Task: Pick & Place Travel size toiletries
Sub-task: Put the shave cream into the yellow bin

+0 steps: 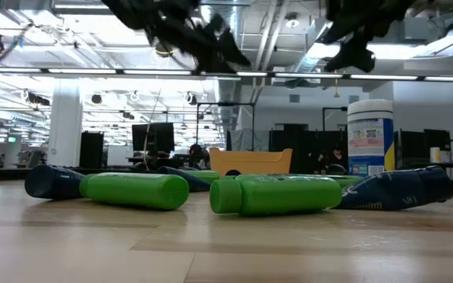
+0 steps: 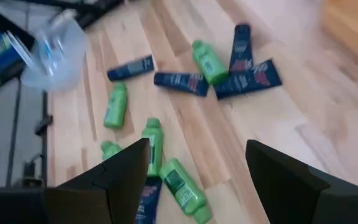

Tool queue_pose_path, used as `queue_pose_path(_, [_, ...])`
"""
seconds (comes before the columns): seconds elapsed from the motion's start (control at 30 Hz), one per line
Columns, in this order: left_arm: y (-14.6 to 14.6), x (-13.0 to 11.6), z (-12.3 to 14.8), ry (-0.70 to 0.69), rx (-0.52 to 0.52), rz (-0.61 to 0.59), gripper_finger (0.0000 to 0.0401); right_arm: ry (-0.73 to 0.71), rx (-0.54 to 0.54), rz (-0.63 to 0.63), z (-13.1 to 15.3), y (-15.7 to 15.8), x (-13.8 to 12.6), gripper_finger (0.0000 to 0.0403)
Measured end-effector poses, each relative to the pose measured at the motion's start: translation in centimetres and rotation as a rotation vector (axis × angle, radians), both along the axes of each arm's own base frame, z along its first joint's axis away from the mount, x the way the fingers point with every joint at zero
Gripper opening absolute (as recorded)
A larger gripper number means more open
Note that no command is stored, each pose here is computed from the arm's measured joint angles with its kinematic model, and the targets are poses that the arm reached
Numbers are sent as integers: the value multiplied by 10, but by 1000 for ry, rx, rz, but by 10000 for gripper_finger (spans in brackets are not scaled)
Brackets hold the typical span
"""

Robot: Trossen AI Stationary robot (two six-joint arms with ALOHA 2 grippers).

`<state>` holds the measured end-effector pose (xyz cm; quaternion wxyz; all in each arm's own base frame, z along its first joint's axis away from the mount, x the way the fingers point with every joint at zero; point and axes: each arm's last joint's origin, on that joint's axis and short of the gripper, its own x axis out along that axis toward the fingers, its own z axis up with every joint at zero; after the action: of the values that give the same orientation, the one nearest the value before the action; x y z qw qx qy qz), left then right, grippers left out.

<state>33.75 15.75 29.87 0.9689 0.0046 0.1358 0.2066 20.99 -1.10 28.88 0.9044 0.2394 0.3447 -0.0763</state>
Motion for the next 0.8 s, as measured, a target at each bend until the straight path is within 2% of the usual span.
queue_pose_path(0.17, [-32,-36,56,-90,40,-43,322,154,-8,84,-30,13,24,258])
queue_pose_path(0.33, [-60,-74,96,-180,75,-82,312,312,11,182,-56,32,34,258])
queue_pose_path(0.57, [-86,-122,128,-262,97,-116,308,430,0,300,-80,68,39,258])
queue_pose_path(0.8, [-103,-156,142,-303,108,-140,305,464,67,300,-103,109,47,258])
